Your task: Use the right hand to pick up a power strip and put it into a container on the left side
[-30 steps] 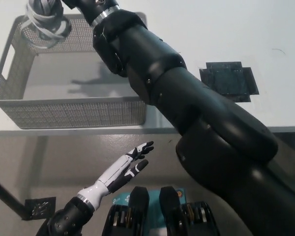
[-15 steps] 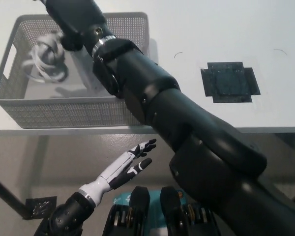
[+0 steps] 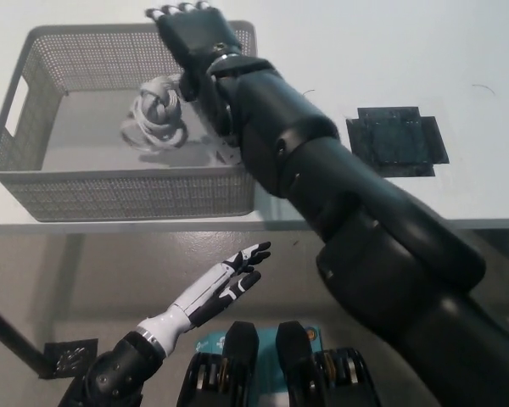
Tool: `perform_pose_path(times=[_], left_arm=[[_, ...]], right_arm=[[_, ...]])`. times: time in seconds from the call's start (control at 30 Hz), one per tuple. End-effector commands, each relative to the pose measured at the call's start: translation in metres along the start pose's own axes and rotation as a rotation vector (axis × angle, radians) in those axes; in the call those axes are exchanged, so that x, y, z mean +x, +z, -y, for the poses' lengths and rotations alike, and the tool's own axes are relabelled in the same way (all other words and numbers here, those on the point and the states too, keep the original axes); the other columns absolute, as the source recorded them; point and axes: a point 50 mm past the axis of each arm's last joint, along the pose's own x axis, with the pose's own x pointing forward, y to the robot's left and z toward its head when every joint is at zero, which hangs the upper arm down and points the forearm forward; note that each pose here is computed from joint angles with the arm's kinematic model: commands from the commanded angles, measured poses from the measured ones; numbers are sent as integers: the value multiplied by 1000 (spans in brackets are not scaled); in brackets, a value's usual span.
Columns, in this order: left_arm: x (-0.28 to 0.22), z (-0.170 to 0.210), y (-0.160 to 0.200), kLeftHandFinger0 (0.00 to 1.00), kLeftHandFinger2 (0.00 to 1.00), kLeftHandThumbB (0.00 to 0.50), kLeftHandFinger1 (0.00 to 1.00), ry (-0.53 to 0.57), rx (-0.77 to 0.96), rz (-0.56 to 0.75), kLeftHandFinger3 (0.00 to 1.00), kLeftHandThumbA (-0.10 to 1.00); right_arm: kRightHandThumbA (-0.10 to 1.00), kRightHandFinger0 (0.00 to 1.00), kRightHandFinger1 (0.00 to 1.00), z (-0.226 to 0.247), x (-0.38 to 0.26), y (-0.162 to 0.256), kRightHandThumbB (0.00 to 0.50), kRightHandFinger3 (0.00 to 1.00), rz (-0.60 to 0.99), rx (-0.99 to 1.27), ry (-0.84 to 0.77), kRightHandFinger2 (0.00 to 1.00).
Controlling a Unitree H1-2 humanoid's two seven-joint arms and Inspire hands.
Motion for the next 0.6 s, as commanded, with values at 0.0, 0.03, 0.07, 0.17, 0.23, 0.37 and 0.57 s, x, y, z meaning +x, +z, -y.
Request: perform_pose_path(times=[0.0,0.03,0.07,0.17,0.23,0.37,0.57], left_arm=[[13,-15,22,1000,1000,299,1000,-6,41,75,1000,1000],[17,-18,25,1000,1000,297,1000,-5,52,84,1000,1000],[19,-19,26,1000,1000,296,1000,-7,56,88,1000,1000],[24,-22,30,1000,1000,282,1000,-11,68,91,1000,1000],[28,-24,33,1000,1000,290,1000,-18,58,93,1000,1000],[31,-23,33,1000,1000,273,1000,-17,52,95,1000,1000],[28,-17,28,1000,1000,264,1000,-25,42,85,1000,1000]], right_arm=[[762,1000,1000,113,-12,12,430,1000,13,-187,436,1000],[776,1000,1000,116,-15,11,421,1000,11,-219,506,1000],[812,1000,1000,116,-16,12,441,1000,7,-258,547,1000],[718,1000,1000,103,-20,4,500,1000,12,-238,721,1000],[683,1000,1000,102,-23,-5,500,1000,6,-183,798,1000],[548,1000,1000,118,-33,-9,500,1000,70,13,931,1000],[649,1000,1000,189,-51,-12,500,1000,266,295,884,1000]])
